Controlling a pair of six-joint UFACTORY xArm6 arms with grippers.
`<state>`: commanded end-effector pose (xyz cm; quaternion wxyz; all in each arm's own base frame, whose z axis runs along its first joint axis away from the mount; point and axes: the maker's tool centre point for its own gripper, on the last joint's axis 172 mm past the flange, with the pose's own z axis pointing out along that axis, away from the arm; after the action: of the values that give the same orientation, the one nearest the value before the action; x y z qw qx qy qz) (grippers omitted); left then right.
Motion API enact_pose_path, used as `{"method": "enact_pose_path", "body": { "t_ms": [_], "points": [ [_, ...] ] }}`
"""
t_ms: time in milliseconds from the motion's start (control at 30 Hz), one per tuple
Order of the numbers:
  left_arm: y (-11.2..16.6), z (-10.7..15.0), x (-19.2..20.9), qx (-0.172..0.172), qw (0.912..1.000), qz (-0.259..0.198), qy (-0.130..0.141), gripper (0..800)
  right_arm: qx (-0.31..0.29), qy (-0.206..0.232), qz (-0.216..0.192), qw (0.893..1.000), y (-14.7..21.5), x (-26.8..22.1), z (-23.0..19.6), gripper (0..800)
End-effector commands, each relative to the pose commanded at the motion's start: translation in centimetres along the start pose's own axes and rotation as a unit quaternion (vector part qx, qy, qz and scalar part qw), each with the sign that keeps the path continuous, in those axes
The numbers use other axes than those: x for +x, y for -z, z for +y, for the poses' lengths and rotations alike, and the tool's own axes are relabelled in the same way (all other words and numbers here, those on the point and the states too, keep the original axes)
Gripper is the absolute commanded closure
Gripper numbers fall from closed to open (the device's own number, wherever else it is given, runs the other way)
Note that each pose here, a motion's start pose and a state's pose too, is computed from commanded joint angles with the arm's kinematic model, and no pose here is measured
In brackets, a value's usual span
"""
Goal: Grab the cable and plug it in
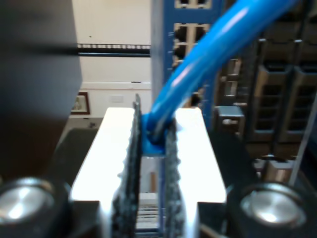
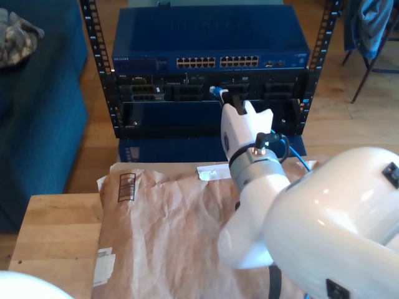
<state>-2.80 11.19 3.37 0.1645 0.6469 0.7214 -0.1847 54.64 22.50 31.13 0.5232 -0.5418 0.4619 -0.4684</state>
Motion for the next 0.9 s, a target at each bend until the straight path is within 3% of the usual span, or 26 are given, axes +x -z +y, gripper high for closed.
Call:
{"method": "enact_pose_path", "body": {
  "t_ms": [267, 567, 700, 900],
  "points": [
    [0.0, 0.0, 0.0, 0.000, 1.0000, 0.000, 0.000, 0, 0.048, -0.004, 0.017, 0.999, -1.7, -0.4, -1.5, 800],
    [0.0, 0.0, 0.0, 0.000, 1.0000, 0.000, 0.000, 0, 0.048, -0.004, 0.092, 0.995, -1.9, 3.5, 1.4, 800],
    [0.0, 0.0, 0.0, 0.000, 1.0000, 0.000, 0.000, 0, 0.051, 0.008, 0.137, 0.989, -2.5, 5.1, 2.1, 800],
    [0.0, 0.0, 0.0, 0.000, 1.0000, 0.000, 0.000, 0, 0.079, -0.012, 0.190, 0.979, -3.5, 6.2, 2.1, 800]
  ]
}}
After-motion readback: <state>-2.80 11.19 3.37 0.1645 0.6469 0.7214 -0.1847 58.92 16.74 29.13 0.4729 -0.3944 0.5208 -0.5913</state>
